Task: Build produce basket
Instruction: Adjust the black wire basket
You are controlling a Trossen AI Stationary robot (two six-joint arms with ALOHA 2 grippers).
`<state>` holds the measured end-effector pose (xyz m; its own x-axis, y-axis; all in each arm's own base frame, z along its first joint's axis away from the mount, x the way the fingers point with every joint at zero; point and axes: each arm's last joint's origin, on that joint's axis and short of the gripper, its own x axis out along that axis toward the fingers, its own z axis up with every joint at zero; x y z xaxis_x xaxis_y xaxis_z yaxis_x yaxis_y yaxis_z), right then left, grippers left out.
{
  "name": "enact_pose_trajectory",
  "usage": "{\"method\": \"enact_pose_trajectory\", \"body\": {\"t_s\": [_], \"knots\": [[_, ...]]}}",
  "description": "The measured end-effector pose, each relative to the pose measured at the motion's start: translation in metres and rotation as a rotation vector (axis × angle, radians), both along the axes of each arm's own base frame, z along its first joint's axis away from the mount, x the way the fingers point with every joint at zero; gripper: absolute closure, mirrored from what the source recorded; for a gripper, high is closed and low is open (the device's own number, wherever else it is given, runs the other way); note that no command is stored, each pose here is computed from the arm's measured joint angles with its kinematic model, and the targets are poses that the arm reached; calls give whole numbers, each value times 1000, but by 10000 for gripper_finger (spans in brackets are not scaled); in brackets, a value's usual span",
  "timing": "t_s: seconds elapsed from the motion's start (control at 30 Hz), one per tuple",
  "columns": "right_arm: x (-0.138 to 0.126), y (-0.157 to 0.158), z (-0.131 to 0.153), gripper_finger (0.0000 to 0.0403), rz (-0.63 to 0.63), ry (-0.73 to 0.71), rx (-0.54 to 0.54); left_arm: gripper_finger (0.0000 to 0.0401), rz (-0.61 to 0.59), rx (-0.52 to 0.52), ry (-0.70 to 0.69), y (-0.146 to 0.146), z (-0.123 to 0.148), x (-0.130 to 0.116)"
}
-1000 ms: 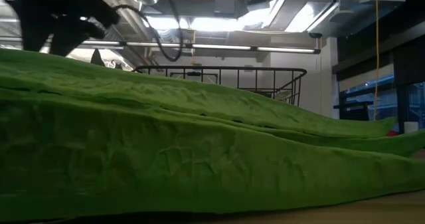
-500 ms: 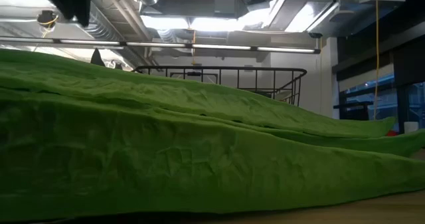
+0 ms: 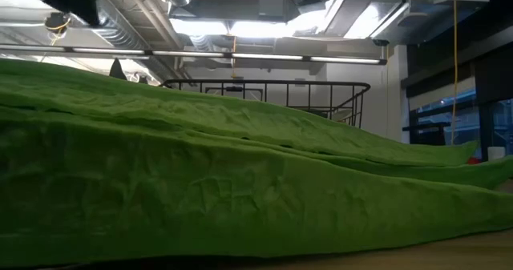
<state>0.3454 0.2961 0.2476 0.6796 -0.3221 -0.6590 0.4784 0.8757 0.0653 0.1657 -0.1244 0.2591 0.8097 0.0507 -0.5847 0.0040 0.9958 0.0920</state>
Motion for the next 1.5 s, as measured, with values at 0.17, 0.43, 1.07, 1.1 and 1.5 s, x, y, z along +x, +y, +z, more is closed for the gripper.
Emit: {"method": "enact_pose_trajectory", "body": {"t_s": [0.17, 0.43, 1.07, 1.1, 1.5], "knots": [[8, -10, -1, 258, -23, 17, 12, 232, 76, -123, -234, -5, -32, 7], [33, -29, -31, 258, -140, 51, 31, 232, 20, -194, -269, -7, -78, 1], [90, -103, -124, 258, -616, 51, 139, 232, 32, -189, -281, -8, -81, 0], [91, -106, -124, 258, -621, 52, 134, 232, 32, -189, -280, -8, -81, 0], [80, -125, -121, 273, -793, 92, 91, 232, 32, -187, -279, -8, -82, 0]]}}
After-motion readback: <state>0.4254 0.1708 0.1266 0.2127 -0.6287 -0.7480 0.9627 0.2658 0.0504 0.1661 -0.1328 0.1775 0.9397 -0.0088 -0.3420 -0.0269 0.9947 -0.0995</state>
